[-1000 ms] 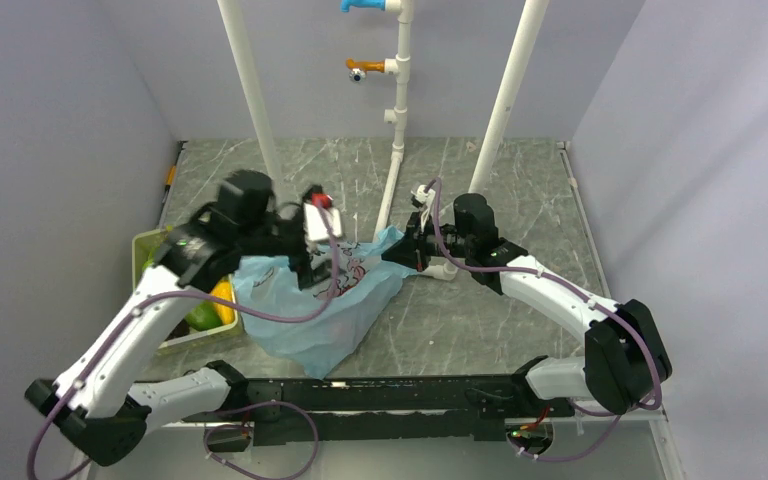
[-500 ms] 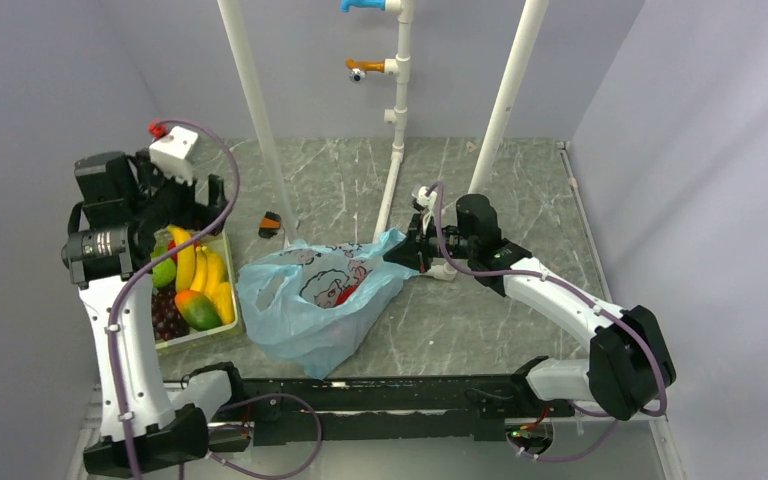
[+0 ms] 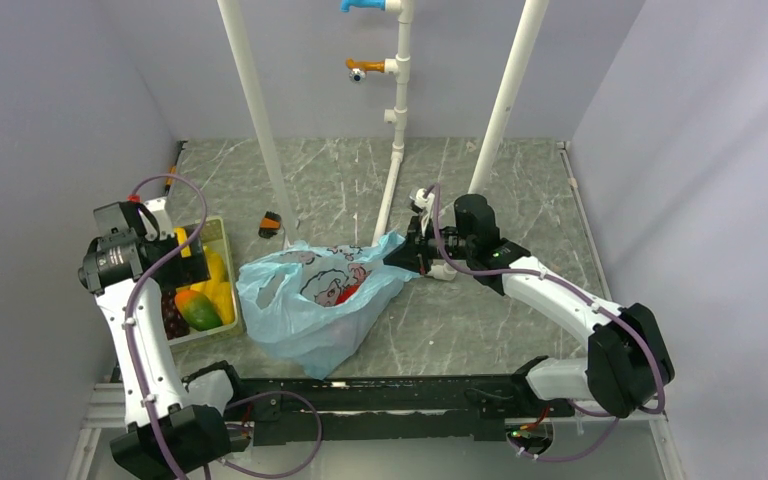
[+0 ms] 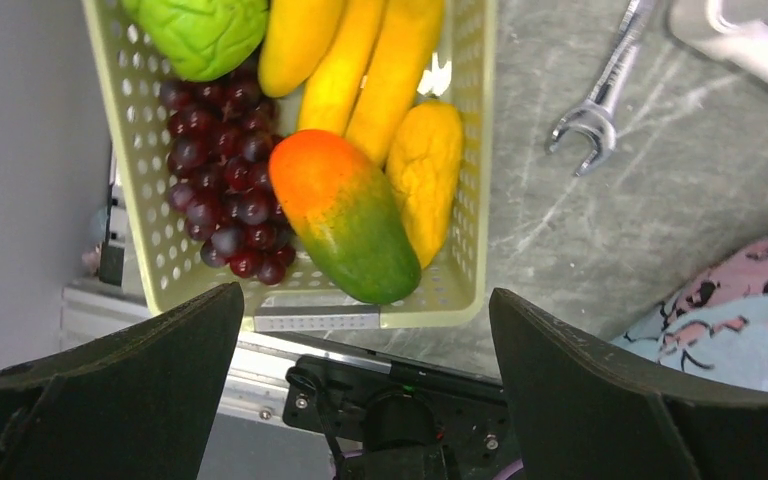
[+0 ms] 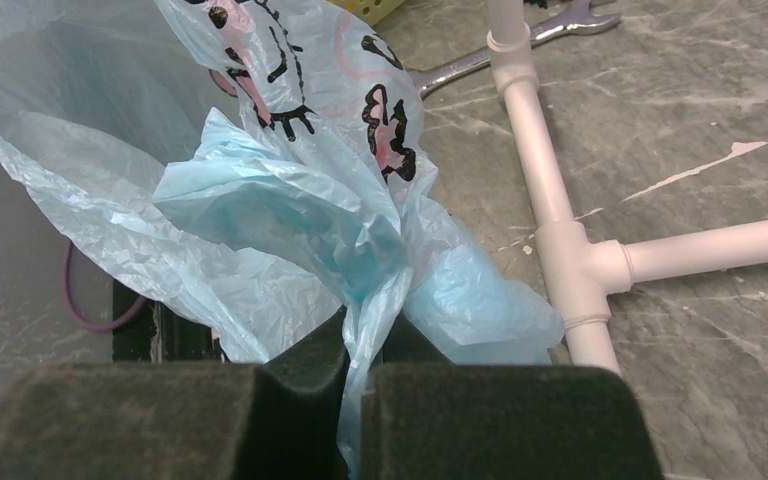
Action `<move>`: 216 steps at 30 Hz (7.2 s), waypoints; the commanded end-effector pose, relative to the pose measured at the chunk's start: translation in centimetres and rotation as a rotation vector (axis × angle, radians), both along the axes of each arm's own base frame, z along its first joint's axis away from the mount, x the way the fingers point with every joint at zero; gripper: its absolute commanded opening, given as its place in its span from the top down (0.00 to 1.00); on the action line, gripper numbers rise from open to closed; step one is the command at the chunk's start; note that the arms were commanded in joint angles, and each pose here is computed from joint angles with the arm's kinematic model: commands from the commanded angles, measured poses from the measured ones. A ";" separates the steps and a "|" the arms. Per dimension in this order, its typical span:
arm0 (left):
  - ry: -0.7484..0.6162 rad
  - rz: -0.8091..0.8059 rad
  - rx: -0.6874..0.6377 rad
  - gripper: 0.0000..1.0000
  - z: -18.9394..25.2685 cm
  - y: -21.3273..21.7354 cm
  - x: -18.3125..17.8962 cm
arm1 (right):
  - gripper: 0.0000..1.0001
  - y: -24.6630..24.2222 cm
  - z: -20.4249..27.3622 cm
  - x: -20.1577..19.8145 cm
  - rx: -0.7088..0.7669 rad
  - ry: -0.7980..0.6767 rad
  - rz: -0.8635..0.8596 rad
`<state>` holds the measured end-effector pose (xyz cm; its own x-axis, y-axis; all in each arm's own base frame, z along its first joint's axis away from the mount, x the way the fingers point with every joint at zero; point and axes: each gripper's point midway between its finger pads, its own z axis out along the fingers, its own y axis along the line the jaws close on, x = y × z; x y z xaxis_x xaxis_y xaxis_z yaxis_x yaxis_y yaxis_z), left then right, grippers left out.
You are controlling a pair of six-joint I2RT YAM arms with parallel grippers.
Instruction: Place the fake fruits into the plastic bag and tie a complex knot
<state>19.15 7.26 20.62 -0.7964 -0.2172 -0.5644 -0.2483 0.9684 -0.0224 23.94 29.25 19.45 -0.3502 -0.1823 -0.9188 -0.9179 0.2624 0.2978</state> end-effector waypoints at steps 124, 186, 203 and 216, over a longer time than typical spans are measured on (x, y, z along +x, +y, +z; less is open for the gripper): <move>-0.714 -1.508 -0.154 0.05 17.6 -31.7 -1.2 | 0.87 1.3 11.3 -0.5 0.165 -0.201 -0.035; -1.206 -1.534 -0.449 1.00 30.5 -32.5 -2.0 | 0.92 7.9 14.3 -6.1 0.227 -0.481 0.349; -0.404 -1.383 -0.055 0.00 9.0 -19.4 -3.2 | 1.00 5.7 12.4 -5.4 0.161 -0.470 0.255; -0.324 -1.365 0.170 0.01 5.6 -17.7 2.9 | 1.00 5.0 11.9 -5.4 0.137 -0.464 0.238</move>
